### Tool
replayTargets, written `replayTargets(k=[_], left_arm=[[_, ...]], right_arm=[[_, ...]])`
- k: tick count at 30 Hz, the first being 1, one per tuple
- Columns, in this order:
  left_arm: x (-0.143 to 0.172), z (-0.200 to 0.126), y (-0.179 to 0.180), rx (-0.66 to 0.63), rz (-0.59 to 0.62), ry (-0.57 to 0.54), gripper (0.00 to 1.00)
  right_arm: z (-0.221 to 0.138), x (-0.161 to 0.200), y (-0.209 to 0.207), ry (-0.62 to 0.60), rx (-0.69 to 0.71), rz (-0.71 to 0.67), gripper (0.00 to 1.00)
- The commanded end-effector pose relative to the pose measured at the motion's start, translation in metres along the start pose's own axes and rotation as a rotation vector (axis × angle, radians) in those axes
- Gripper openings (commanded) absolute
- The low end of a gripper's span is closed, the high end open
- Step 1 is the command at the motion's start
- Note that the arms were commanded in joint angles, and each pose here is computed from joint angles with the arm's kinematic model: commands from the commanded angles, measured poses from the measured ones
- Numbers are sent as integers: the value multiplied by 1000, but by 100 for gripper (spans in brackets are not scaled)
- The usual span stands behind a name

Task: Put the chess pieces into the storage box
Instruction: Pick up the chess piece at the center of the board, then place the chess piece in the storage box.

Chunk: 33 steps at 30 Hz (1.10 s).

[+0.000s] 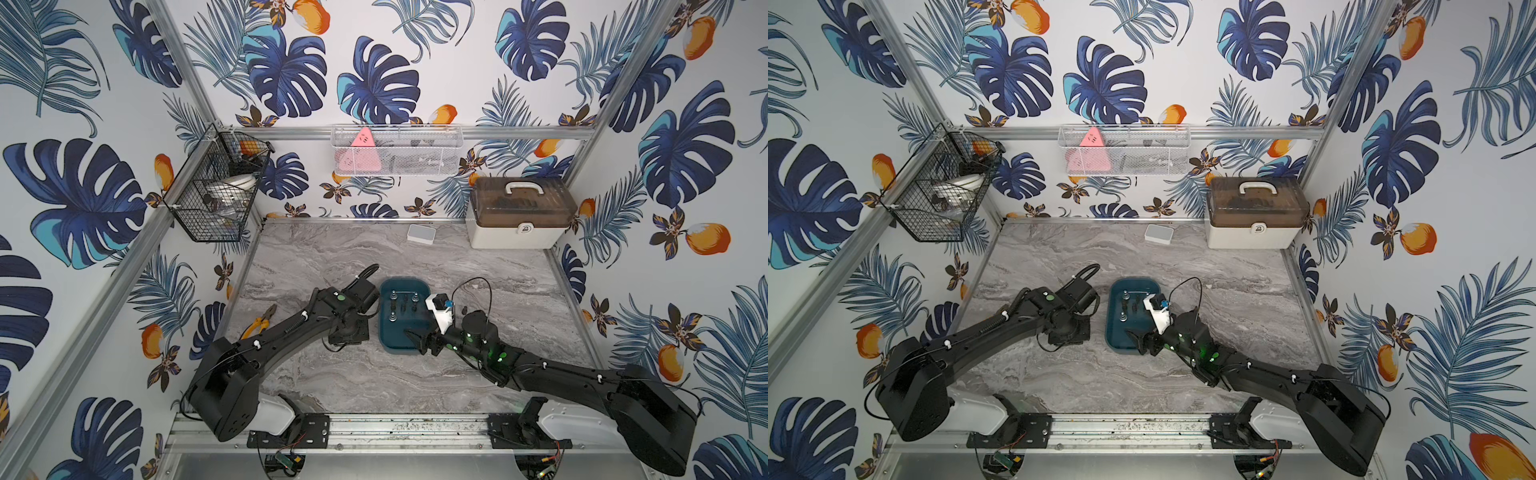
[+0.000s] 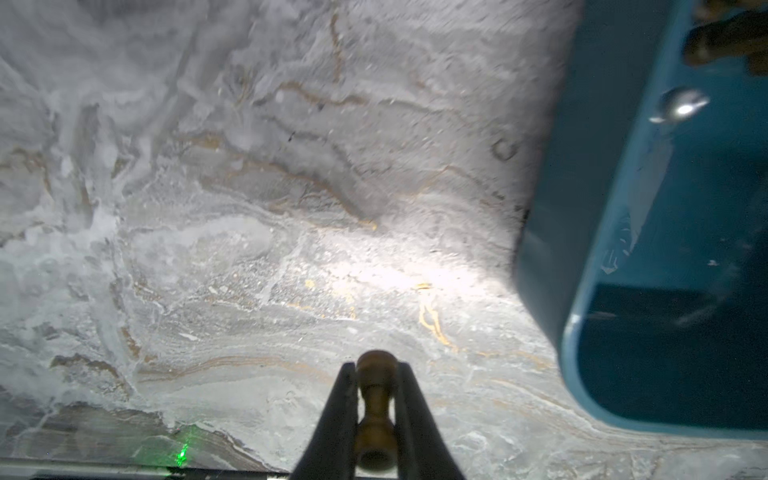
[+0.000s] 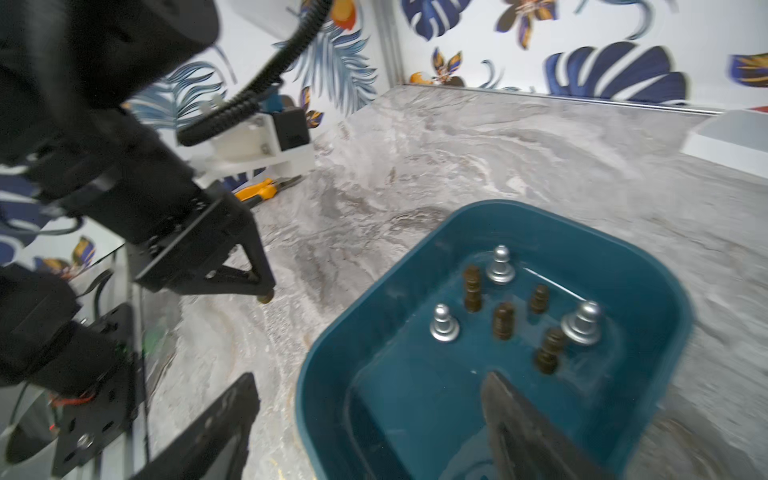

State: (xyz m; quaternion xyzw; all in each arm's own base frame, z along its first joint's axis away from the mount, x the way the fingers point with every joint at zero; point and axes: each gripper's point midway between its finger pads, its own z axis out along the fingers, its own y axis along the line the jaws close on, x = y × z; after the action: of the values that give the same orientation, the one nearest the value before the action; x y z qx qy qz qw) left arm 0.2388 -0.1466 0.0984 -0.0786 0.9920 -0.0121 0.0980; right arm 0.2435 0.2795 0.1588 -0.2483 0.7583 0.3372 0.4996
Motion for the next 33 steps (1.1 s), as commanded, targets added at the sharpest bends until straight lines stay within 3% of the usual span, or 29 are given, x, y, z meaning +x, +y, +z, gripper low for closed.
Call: replayTargets(k=[1,8,15,33], left_arm=[[-17,-11,-16,-33,91,-42,10],[-55,-17,-91,13,226,-88,10],[-75,10,-129,26,289,-82,10],[-76,63,-156,26,332,-35,10]], right_arm=[[-6,-8,-27,-39,104,101,86],[-16,-9,-56,-61,193,176,86],[-15,-9,-57,-58,189,176,86],[-18,-10,-57,-74,189,165,86]])
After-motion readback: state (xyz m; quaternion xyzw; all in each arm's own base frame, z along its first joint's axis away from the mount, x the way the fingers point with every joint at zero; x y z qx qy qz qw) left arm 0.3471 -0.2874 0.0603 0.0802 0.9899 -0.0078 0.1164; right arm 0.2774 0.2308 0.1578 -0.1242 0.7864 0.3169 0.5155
